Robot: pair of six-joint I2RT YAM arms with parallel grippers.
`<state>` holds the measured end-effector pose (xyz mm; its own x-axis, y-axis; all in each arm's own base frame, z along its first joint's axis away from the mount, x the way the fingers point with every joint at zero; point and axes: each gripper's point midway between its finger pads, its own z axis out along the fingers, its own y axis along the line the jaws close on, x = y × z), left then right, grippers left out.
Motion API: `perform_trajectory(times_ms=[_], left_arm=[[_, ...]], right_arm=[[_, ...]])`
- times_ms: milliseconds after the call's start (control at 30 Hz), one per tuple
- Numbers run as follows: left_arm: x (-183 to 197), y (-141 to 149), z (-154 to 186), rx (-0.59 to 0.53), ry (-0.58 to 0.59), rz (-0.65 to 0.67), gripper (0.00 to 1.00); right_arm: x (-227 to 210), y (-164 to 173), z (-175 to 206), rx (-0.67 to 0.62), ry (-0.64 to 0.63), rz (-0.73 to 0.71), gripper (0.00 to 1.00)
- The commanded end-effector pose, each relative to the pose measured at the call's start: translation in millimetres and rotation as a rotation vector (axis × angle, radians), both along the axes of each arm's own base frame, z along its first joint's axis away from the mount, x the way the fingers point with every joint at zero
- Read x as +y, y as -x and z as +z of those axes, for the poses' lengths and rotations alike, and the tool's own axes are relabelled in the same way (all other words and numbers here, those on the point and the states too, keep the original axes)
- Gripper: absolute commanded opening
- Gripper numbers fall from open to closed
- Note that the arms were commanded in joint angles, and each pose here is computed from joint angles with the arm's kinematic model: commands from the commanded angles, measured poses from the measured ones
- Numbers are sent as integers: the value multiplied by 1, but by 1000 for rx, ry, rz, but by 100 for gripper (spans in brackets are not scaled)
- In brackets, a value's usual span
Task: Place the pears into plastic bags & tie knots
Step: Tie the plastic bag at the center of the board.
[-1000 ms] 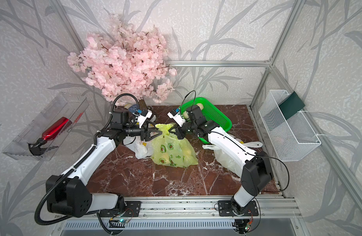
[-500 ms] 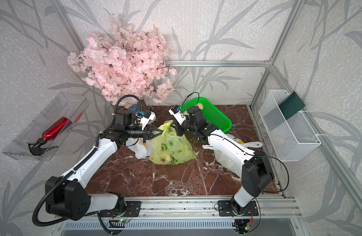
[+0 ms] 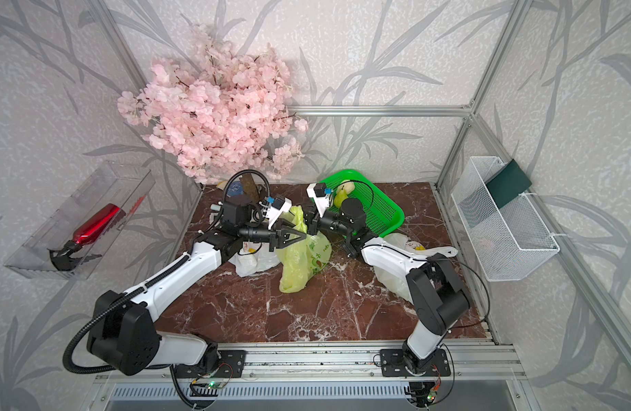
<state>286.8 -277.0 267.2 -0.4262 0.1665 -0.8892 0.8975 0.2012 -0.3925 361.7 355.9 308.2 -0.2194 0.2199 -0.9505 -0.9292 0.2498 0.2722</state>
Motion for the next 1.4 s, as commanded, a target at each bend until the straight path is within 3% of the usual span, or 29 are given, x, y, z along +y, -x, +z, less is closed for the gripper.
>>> perform_trajectory(times_ms=[0, 167, 267, 333, 433, 500, 567, 900, 1200, 1367], left_arm=[[11, 6, -16, -2, -76, 46, 39], [51, 8, 1, -36, -65, 227, 52], [74, 4, 18, -73, -45, 313, 50], [88, -8, 27, -66, -27, 378, 39], [102, -37, 34, 0, -9, 489, 5], [92, -45, 38, 79, 26, 440, 1], [77, -47, 44, 136, 88, 336, 5], [55, -57, 42, 189, 141, 287, 31], [49, -67, 35, 229, 147, 259, 26], [58, -63, 17, 257, 86, 294, 26]], right_arm=[[-14, 2, 17, 29, -198, 95, 0], [-19, -1, 10, 45, -183, 109, 0], [-17, -1, 6, 56, -153, 117, 0], [-16, 0, 4, 71, -149, 126, 0], [-14, 1, 1, 88, -147, 137, 0], [-13, 1, 0, 89, -140, 135, 0], [-11, 2, -1, 90, -125, 128, 0], [-1, 8, -4, 99, -93, 147, 0], [3, 12, -2, 67, -81, 154, 0], [1, 12, -1, 64, -76, 147, 0]])
